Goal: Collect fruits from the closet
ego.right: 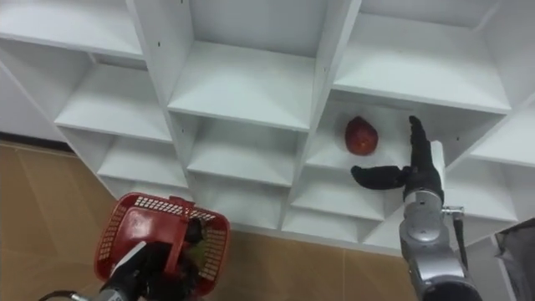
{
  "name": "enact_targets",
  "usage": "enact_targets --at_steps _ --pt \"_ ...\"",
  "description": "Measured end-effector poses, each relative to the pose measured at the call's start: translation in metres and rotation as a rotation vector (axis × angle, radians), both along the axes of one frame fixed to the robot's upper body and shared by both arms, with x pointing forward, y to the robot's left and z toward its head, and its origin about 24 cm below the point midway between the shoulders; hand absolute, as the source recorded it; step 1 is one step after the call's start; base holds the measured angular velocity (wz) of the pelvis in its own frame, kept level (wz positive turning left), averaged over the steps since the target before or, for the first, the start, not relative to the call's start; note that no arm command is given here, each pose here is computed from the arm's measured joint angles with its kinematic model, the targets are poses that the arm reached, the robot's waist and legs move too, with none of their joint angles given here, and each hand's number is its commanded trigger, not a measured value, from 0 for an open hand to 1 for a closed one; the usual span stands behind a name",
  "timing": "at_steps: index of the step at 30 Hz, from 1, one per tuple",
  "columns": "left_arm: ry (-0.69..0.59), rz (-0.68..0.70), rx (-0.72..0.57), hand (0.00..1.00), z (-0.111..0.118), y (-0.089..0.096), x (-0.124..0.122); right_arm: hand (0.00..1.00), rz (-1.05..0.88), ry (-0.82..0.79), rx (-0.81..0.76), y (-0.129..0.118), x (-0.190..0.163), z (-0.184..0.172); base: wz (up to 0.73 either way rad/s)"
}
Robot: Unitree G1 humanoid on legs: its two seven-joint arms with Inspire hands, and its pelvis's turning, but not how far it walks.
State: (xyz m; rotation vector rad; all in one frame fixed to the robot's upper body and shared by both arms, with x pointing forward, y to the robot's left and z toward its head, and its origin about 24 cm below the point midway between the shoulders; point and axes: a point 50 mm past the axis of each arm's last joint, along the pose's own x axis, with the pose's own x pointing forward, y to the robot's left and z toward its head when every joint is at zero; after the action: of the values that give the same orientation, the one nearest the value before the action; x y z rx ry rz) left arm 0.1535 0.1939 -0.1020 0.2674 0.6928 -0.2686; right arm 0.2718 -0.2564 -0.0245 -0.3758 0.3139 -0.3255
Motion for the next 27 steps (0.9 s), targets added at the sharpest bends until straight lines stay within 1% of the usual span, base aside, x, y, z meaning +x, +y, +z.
enact_targets --at_steps 4,11,19,22,27 --pt "-0.024 -0.001 -0.005 1.0 0.004 -0.001 0.007 0.0 -0.022 -0.051 -0.034 0.002 0.011 0.011 -0.04" --pt "-0.028 -0.008 -0.001 1.0 0.005 -0.001 0.009 0.0 -0.079 -0.153 -0.021 0.006 0.032 0.035 -0.01" --pt "-0.008 -0.032 0.009 1.0 0.003 -0.006 0.009 0.0 -0.092 -0.176 -0.046 0.011 0.036 0.039 0.06" --pt "-0.006 -0.034 0.014 1.0 0.003 -0.005 0.009 0.0 -0.098 -0.193 -0.048 0.012 0.04 0.044 0.01" --pt "-0.005 -0.049 0.017 1.0 0.004 -0.009 0.014 0.0 -0.117 -0.235 -0.029 0.014 0.049 0.055 0.07"
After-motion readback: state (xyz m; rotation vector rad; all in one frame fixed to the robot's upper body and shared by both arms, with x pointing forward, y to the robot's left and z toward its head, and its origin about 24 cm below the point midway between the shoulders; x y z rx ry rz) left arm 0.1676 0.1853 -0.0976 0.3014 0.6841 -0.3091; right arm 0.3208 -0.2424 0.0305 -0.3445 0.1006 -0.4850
